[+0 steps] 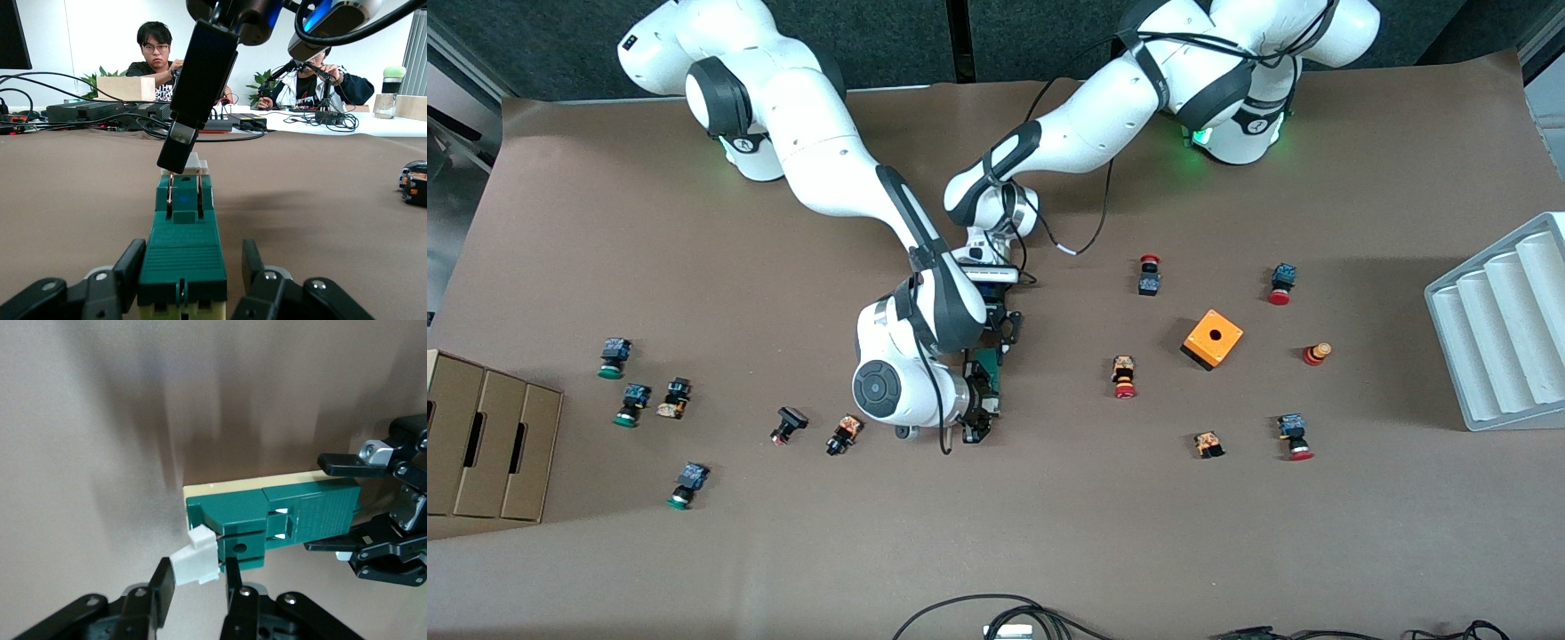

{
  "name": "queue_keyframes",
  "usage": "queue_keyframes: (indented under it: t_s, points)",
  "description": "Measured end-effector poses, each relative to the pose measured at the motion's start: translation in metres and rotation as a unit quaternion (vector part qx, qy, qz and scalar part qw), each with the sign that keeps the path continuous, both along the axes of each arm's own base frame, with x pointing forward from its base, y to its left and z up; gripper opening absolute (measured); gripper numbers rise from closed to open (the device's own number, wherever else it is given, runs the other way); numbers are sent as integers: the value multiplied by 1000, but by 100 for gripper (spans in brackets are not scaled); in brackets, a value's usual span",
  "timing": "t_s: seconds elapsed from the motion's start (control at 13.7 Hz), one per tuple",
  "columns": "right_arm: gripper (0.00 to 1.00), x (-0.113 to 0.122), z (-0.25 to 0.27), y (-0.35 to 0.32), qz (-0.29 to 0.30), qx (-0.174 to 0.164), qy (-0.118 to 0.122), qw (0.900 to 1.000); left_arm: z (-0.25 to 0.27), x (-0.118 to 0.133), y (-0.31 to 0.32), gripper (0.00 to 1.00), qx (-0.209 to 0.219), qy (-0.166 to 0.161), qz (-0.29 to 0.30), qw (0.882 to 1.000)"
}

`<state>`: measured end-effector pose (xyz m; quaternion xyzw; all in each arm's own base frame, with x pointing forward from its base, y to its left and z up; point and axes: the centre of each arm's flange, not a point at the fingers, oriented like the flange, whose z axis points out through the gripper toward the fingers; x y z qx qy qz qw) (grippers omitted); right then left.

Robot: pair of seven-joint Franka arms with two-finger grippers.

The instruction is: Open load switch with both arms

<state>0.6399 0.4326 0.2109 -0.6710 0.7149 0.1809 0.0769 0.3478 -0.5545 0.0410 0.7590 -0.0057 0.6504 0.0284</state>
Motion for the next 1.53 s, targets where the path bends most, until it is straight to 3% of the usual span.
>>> queue_keyframes:
  t_s: [0.22,1.53]
  points:
    - [29,1,3,-1,0,0,0,1000,0,0,0,67,0,0,0,1000]
    - [30,1,22,-7,26,-7,-3,1000,0,0,0,68,0,0,0,1000]
